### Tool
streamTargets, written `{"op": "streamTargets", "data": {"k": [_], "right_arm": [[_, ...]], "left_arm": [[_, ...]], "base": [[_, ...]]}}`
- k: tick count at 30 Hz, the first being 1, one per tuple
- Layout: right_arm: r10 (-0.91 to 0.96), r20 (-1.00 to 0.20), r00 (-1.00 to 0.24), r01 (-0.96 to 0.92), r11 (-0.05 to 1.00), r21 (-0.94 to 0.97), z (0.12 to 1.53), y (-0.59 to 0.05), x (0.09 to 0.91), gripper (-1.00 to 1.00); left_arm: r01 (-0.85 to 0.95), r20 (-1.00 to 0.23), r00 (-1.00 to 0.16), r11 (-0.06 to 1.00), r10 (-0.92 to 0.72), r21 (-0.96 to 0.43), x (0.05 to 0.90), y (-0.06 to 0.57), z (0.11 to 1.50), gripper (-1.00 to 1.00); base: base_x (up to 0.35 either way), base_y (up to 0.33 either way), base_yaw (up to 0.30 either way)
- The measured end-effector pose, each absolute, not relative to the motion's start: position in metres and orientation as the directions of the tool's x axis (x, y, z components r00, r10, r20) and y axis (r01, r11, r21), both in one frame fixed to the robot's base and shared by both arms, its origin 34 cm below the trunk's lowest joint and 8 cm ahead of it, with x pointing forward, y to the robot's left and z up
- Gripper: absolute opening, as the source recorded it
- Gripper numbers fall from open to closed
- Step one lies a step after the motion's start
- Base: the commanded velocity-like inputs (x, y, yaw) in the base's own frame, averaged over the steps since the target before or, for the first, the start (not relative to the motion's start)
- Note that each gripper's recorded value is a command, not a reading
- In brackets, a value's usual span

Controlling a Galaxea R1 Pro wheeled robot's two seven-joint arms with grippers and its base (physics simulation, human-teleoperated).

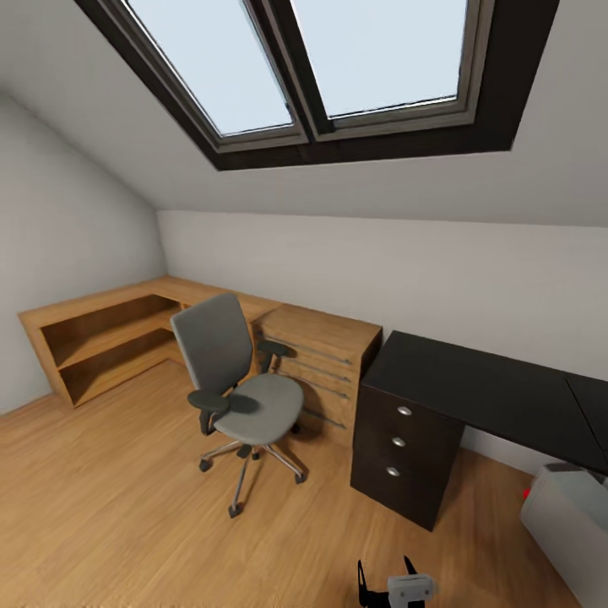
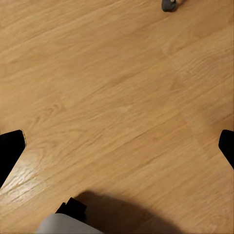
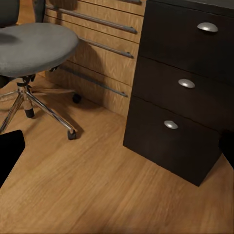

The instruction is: In the bedroom, organize the workspace by keeping the computer under the desk, ensuring the monitor is on the desk, placing the keyboard on the desk next to the monitor, placing the mouse on the desk next to the keyboard, moving the folder from the swivel chair onto the desk next to the mouse, stacking the notebook on top of the folder with the pen on top of the notebook, and positioning the swivel chair next to the desk.

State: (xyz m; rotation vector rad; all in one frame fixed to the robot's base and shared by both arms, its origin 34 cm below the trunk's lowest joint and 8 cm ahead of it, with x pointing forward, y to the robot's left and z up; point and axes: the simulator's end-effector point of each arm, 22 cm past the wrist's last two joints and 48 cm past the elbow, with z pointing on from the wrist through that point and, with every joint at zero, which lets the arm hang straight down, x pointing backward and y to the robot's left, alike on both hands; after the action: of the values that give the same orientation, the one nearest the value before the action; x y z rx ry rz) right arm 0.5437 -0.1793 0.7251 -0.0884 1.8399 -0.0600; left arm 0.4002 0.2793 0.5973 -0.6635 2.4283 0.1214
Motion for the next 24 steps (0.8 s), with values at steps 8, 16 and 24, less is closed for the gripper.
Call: {"op": "streamTargets", "data": {"k": [8,16,24], "right_arm": [[-0.092,-0.957,-0.276,-0.03,0.996,-0.087,0.721,-0.179,0.542,1.0],[-0.092,-0.954,-0.286,-0.031,0.996,-0.087,0.717,-0.179,0.54,1.0],[-0.092,-0.951,-0.296,-0.032,0.996,-0.087,0.712,-0.179,0.537,1.0]], "left_arm": [[-0.489,-0.577,-0.693,0.87,-0.432,-0.064,0.397,0.279,0.595,1.0],[-0.49,-0.57,-0.699,0.87,-0.432,-0.059,0.394,0.279,0.592,1.0],[-0.49,-0.564,-0.704,0.87,-0.432,-0.054,0.391,0.28,0.59,1.0]], "base": [[0.0,0.0,0.173],[0.0,0.0,0.169],[0.0,0.0,0.161]]}}
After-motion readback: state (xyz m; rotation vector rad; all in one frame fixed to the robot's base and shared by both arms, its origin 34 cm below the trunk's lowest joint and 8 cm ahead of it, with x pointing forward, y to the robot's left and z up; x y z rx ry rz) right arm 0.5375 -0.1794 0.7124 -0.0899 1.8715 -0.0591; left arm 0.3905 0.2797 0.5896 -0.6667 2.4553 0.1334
